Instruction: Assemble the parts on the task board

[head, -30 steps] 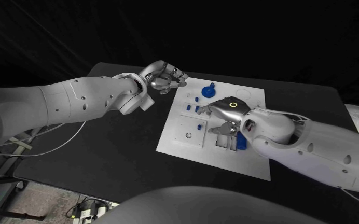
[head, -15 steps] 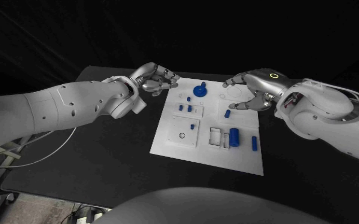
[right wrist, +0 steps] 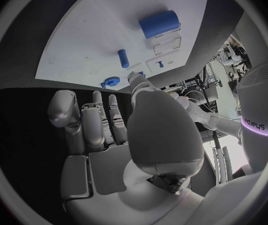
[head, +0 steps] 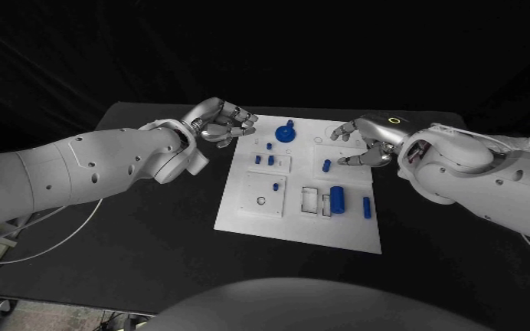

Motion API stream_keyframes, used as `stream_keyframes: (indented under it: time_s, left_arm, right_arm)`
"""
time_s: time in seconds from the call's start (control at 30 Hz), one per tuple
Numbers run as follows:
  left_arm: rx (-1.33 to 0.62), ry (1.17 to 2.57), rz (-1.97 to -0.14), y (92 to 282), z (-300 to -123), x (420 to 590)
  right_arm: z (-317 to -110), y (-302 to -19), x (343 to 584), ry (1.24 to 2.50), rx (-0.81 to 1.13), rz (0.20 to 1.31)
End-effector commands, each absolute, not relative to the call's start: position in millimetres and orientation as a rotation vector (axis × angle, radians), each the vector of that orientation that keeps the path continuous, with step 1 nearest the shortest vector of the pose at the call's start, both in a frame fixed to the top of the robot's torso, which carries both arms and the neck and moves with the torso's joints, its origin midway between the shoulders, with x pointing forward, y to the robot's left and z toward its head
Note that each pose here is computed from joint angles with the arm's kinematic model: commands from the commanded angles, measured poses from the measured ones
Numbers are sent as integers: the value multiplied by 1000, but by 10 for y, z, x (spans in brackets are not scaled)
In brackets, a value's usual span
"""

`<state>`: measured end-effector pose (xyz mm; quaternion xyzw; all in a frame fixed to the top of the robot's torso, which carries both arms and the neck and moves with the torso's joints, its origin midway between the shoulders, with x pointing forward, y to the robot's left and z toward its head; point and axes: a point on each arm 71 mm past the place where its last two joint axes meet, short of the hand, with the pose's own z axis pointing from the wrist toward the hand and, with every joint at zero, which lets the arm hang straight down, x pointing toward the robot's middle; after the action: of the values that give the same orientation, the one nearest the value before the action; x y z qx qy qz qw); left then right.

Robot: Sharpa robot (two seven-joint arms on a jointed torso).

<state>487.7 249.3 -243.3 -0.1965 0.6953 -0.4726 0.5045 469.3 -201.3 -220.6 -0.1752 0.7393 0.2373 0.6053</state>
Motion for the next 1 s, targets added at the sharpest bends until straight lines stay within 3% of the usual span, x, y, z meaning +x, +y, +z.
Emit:
stream_keyframes:
  time_s: [0.03, 0.57, 1.0]
  left_arm:
    - [-463, 1673, -1154, 2480, -2424, 4867]
    - [-466, 1679, -1152, 2508, -2427, 4862]
    - [-456, 1691, -1165, 2470, -2424, 4830]
  right_arm:
    - [-2292, -1973, 4703, 1728, -438, 557]
    - [-2593, -1730, 4709, 1779, -482, 592]
    - [-2750, -1670, 4739, 1821, -520, 550]
